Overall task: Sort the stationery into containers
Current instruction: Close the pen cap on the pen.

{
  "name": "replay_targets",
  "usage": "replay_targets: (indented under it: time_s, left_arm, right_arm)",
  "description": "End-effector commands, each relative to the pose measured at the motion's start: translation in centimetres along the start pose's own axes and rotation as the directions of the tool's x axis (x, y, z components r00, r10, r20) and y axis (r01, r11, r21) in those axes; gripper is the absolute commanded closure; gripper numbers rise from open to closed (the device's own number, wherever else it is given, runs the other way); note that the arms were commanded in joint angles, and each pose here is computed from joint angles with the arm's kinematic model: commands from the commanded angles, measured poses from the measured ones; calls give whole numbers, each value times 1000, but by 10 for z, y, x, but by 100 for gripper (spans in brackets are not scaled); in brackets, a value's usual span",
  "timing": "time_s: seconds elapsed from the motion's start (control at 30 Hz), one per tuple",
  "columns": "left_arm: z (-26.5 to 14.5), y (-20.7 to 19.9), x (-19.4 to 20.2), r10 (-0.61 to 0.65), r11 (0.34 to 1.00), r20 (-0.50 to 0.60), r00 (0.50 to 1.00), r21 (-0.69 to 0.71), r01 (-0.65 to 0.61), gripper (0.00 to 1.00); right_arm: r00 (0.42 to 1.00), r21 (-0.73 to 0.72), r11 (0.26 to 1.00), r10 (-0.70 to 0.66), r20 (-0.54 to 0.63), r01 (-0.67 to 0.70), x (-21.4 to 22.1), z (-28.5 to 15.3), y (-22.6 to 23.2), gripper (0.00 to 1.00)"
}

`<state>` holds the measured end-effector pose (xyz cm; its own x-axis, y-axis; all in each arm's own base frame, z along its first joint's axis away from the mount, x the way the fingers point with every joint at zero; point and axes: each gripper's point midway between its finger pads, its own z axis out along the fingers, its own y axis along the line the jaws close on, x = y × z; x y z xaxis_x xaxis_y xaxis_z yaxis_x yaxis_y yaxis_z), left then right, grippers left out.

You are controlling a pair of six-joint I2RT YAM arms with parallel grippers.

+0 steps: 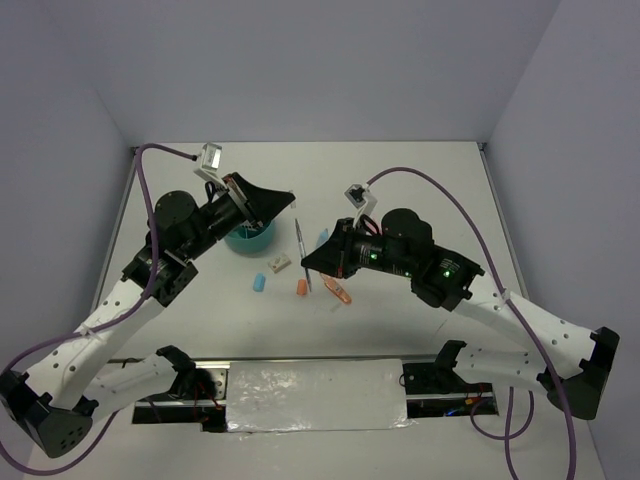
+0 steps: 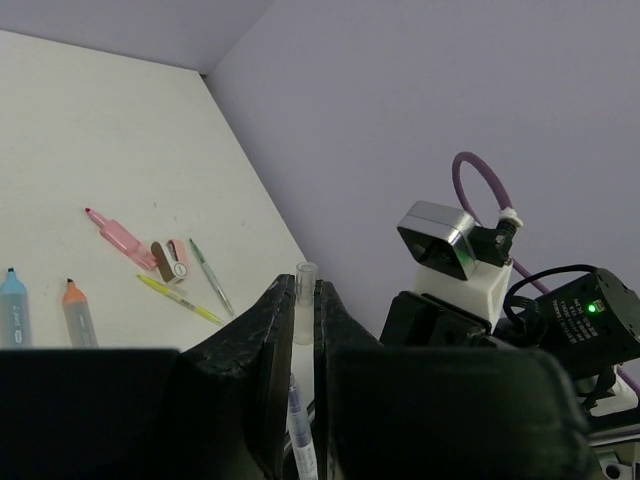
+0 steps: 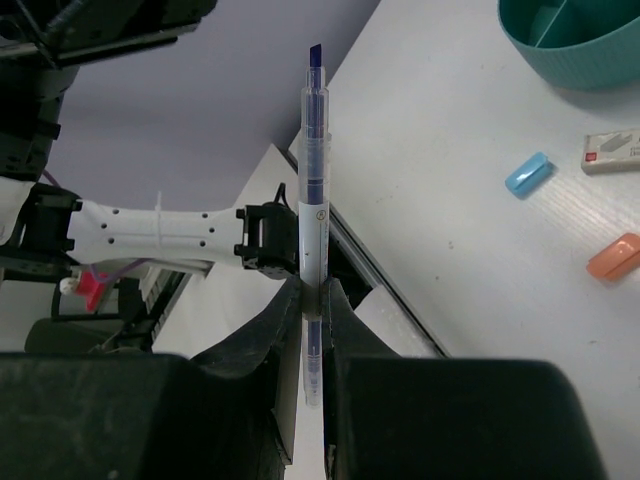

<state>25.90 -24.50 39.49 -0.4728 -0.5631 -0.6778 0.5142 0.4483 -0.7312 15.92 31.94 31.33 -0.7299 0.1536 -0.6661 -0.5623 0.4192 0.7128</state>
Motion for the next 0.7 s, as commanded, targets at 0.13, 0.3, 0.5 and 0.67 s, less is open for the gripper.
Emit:
replay_targets:
  time_s: [0.13, 0.3, 0.5, 0.67]
  left_arm:
    - [-2, -18, -10, -13, 997, 33, 999, 75, 10, 100]
    - [-1, -16, -10, -19, 997, 32, 999, 71, 17, 100]
    - [1, -14, -6, -26, 997, 21, 999, 72, 25, 100]
    - [3, -10, -2, -32, 997, 11, 999, 68, 31, 100]
  right_arm:
    - [994, -24, 997, -69, 89, 71, -31, -4, 21, 100]
    - [994, -19, 997, -67, 91, 69, -32, -3, 21, 100]
    - [994, -11, 998, -67, 88, 69, -31, -2, 18, 100]
    - [993, -1, 997, -73, 96, 74, -34, -3, 18, 100]
